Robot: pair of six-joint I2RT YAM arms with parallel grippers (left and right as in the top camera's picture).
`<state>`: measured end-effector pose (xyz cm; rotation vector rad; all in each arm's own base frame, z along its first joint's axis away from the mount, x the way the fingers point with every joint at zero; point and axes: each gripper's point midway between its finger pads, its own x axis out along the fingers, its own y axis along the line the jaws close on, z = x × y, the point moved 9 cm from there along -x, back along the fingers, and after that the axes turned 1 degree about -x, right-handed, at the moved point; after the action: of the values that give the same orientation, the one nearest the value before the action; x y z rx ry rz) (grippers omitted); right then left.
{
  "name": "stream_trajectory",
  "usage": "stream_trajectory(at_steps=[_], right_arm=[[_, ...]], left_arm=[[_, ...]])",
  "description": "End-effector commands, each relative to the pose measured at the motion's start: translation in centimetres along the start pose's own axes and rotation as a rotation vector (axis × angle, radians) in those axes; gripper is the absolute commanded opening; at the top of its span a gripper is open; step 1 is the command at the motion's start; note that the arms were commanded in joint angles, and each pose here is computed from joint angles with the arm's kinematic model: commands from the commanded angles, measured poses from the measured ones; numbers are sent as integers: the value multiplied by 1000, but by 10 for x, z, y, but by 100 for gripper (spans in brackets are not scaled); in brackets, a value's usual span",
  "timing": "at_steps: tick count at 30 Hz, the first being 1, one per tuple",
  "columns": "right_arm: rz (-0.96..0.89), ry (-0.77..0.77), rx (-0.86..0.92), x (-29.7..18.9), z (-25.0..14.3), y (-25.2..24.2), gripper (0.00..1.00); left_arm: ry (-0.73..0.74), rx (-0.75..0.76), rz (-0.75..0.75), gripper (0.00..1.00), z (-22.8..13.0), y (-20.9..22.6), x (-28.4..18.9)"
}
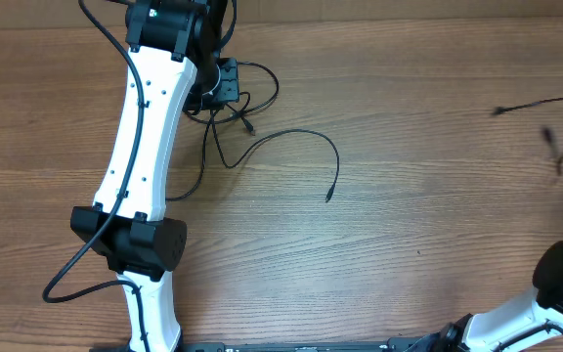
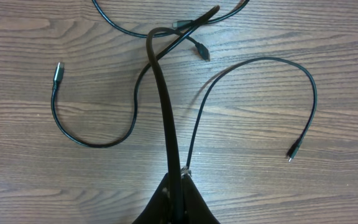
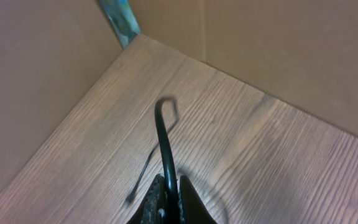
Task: Untangle cables
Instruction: 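Pull the grasped cable toward the far right with the right gripper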
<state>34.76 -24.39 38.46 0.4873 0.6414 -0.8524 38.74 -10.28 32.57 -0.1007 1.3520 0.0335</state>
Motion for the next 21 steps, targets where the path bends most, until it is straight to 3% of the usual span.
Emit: stream_trajectory(at_steps=[1,8,10,13,16,21], right_arm=[[35,35,22,0,-1,-4,4],[-42,204,10,42,-34,-18,4],[-62,256,3,54,-47,-20,18],[-80,306,-4,66,-60,-23,57],[-75,312,-4,68,-62,-23,68],[66,337,5,62,-60,-11,74]], left_arm=[[-15,27,6,4,-2,0,-6],[-13,27,7,4,-3,0,-6],[-13,27,7,4,-3,0,-6],[-13,27,7,4,-3,0,-6],[-13,27,7,4,-3,0,-6],[-13,27,7,4,-3,0,-6]])
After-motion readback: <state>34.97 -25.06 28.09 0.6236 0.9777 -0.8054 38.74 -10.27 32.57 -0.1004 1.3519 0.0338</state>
